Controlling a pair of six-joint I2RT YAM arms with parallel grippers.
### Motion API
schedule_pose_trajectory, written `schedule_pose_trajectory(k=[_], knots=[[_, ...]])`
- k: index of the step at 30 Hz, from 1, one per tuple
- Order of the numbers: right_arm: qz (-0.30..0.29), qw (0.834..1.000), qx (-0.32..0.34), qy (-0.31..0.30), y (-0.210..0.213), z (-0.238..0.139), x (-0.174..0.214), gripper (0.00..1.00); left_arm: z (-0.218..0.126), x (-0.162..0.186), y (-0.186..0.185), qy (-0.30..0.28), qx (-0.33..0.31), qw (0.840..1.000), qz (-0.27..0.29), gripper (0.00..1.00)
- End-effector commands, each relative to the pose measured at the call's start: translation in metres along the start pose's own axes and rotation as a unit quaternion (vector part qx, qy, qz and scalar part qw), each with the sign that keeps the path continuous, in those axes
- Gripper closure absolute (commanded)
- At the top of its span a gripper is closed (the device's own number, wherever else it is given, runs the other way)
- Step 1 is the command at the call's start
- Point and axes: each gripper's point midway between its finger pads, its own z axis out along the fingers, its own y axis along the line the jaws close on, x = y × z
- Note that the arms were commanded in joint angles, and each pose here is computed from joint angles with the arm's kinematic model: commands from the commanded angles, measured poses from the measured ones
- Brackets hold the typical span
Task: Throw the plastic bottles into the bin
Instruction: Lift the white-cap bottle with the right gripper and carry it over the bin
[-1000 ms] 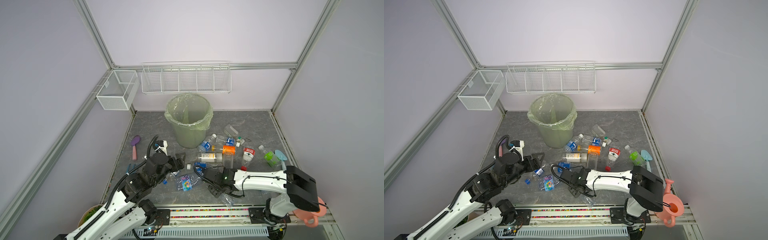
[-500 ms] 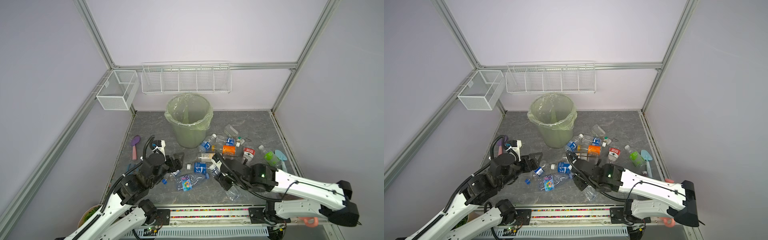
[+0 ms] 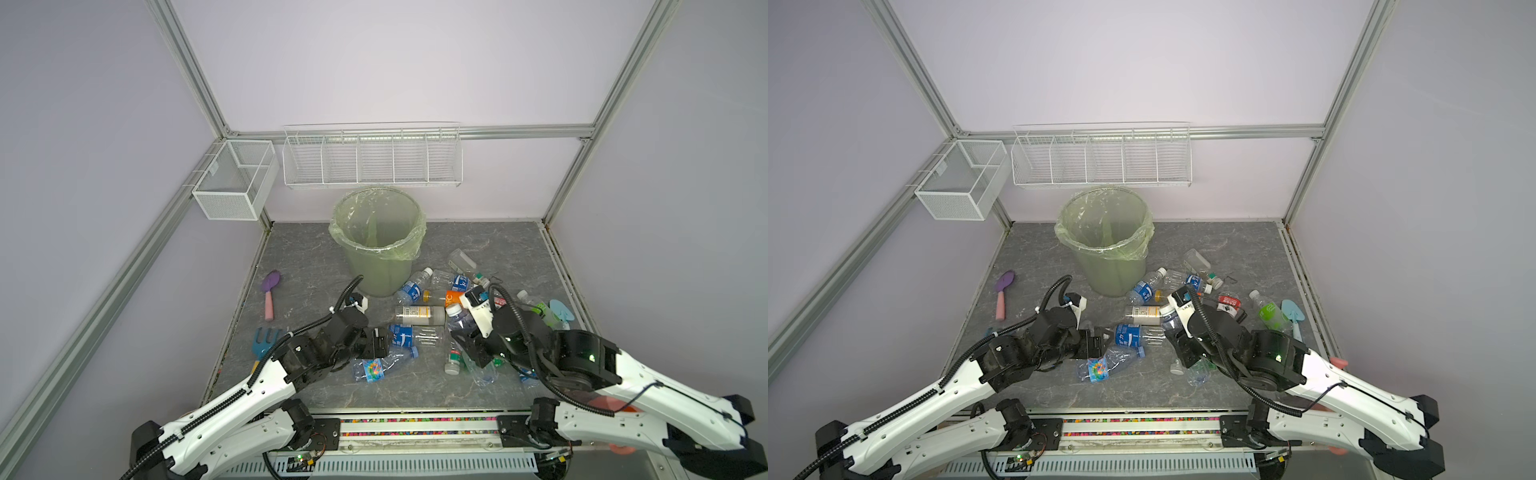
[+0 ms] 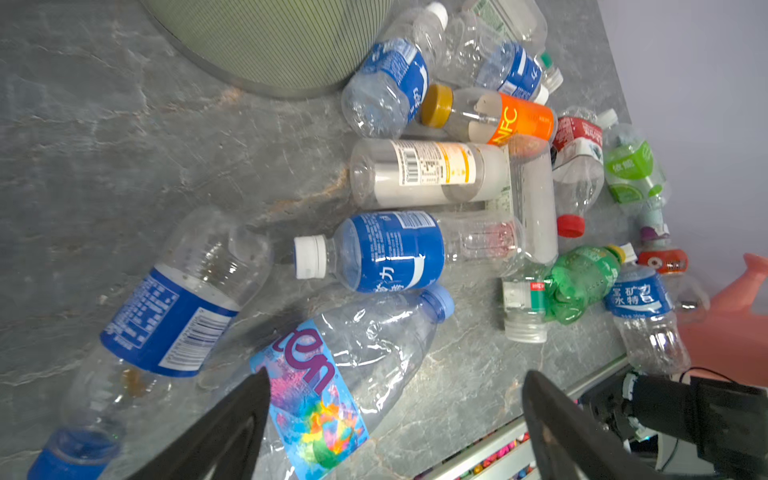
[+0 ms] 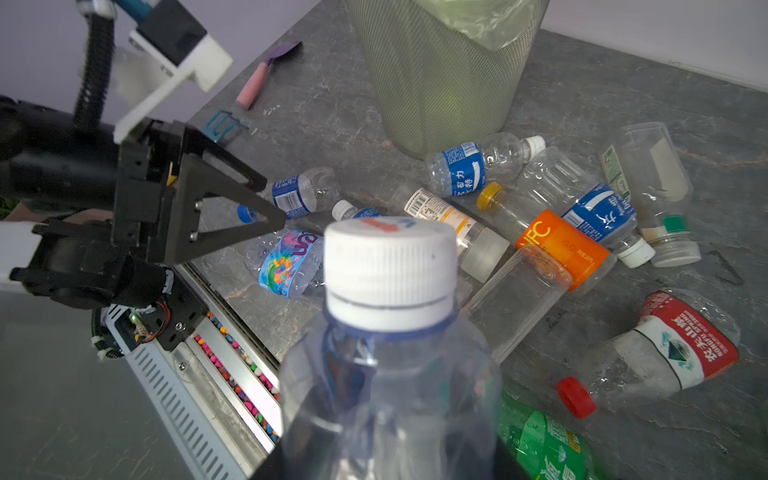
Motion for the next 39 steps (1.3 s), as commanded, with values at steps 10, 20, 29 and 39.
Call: schedule_pose_trajectory(k=[10, 20, 29, 39], knots=[[-0.004, 0.997, 0.015, -0.078, -0.012, -0.022, -0.045, 0.93, 0.007, 0.021, 0.012, 0.012, 0.006, 1.000, -0.029, 0.06], [-0.038, 0.990, 0.020, -0.135, -0.009, -0.046, -0.094, 0.93, 0.002, 0.019, 0.015, -0.007, 0.011, 1.000, -0.028, 0.05], [-0.074, 0.983, 0.011, -0.167, 0.007, -0.052, -0.145, 0.93, -0.002, 0.017, 0.015, -0.023, 0.024, 0.999, -0.030, 0.06], [-0.101, 0.973, -0.032, -0.207, 0.042, -0.052, -0.209, 0.93, -0.006, 0.014, 0.013, -0.037, 0.037, 0.998, -0.035, 0.06]])
